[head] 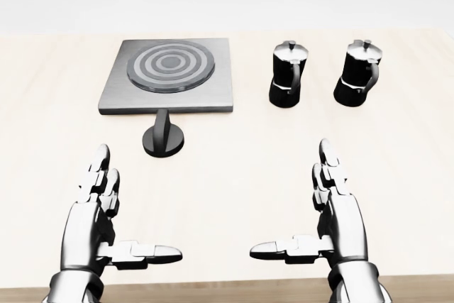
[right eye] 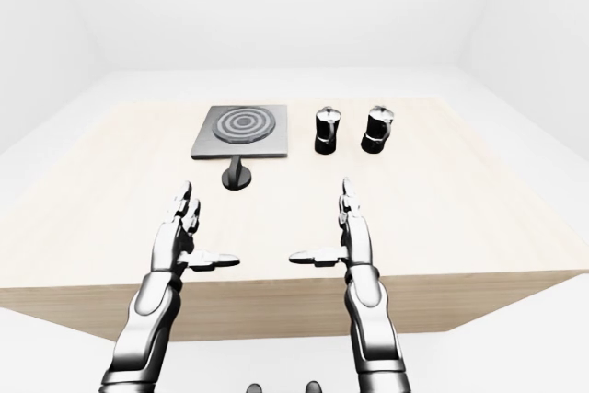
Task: Turn off the stove.
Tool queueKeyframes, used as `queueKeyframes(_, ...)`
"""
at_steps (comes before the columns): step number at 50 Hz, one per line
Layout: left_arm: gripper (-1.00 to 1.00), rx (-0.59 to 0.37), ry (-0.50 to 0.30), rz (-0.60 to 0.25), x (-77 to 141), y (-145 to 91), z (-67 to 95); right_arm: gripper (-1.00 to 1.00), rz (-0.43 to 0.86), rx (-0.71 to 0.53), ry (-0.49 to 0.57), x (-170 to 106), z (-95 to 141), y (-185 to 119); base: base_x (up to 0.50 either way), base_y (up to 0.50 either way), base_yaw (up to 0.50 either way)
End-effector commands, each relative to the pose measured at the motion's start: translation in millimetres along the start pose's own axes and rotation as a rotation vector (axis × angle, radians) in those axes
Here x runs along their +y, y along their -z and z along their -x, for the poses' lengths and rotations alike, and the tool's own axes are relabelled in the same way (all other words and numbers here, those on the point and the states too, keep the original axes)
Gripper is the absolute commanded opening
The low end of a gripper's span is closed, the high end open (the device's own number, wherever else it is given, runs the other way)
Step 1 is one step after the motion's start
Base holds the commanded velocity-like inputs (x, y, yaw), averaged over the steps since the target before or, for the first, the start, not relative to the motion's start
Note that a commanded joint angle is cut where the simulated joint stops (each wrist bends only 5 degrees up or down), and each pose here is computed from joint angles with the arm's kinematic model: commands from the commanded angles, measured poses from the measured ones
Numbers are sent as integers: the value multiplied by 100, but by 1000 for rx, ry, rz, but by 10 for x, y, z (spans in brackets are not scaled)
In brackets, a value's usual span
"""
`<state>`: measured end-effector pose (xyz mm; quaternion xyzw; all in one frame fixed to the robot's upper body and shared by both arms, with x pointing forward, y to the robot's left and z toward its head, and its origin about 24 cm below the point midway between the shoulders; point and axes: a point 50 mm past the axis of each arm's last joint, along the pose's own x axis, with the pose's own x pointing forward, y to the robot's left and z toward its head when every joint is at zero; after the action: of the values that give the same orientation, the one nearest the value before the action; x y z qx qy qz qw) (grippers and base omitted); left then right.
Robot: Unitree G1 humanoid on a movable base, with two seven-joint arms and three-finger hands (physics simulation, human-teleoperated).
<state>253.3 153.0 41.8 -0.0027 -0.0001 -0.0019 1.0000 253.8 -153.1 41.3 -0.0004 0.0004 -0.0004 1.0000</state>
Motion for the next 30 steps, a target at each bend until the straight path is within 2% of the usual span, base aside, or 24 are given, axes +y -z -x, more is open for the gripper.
queueKeyframes(1,100,-2,9,11,65,-9,11,100,2,-1,3,-79,1,8,0,0,0)
queueKeyframes(16,100,-3,13,10,63,-6,15,100,20,10,-7,-57,-7,0,0,1,0)
queueKeyframes(30,100,-10,17,26,67,-27,21,100,24,8,-13,-51,-9,-4,0,48,0)
